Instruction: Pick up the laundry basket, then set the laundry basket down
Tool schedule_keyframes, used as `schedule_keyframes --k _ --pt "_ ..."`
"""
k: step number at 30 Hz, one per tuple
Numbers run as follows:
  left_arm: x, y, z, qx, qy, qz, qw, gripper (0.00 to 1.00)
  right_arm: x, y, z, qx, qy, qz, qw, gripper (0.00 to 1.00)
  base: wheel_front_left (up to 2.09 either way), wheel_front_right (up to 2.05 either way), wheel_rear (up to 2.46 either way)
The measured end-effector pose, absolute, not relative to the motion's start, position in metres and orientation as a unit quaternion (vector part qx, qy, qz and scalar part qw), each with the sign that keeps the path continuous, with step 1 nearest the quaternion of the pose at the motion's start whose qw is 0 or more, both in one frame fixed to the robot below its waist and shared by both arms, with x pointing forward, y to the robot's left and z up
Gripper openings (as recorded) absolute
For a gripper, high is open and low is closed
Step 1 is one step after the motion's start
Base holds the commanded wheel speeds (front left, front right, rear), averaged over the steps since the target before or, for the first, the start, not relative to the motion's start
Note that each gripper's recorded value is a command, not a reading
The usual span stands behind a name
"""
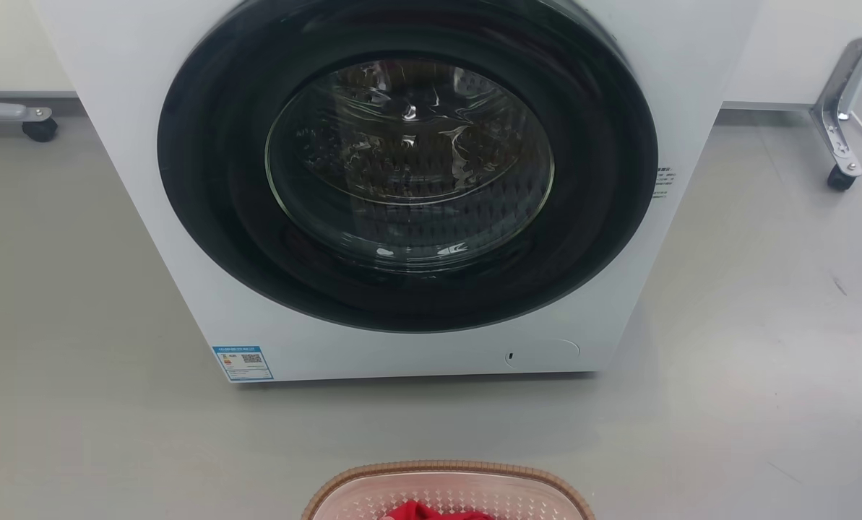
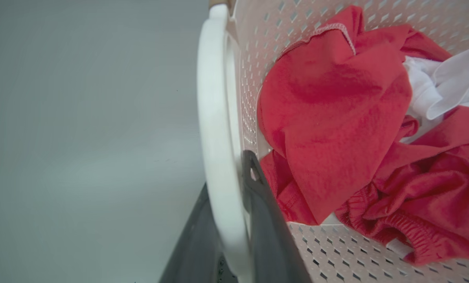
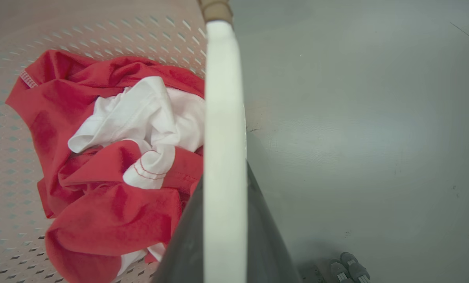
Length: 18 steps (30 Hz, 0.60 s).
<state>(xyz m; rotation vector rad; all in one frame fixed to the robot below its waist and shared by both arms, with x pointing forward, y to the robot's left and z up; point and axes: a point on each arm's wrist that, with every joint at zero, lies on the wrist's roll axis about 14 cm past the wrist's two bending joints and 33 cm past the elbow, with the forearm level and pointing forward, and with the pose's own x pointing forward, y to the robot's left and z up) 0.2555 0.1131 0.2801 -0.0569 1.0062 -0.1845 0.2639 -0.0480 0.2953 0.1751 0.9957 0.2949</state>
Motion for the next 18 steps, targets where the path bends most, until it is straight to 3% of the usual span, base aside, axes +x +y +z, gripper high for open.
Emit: schedule_keyframes --k 18 --pt "0.2545 0.1132 0.2778 -0.029 0.486 -0.086 0.869 0.00 0.2667 -0.0479 0.2942 0.085 0.476 0.139 0.864 0.00 0.00 0.00 0.00"
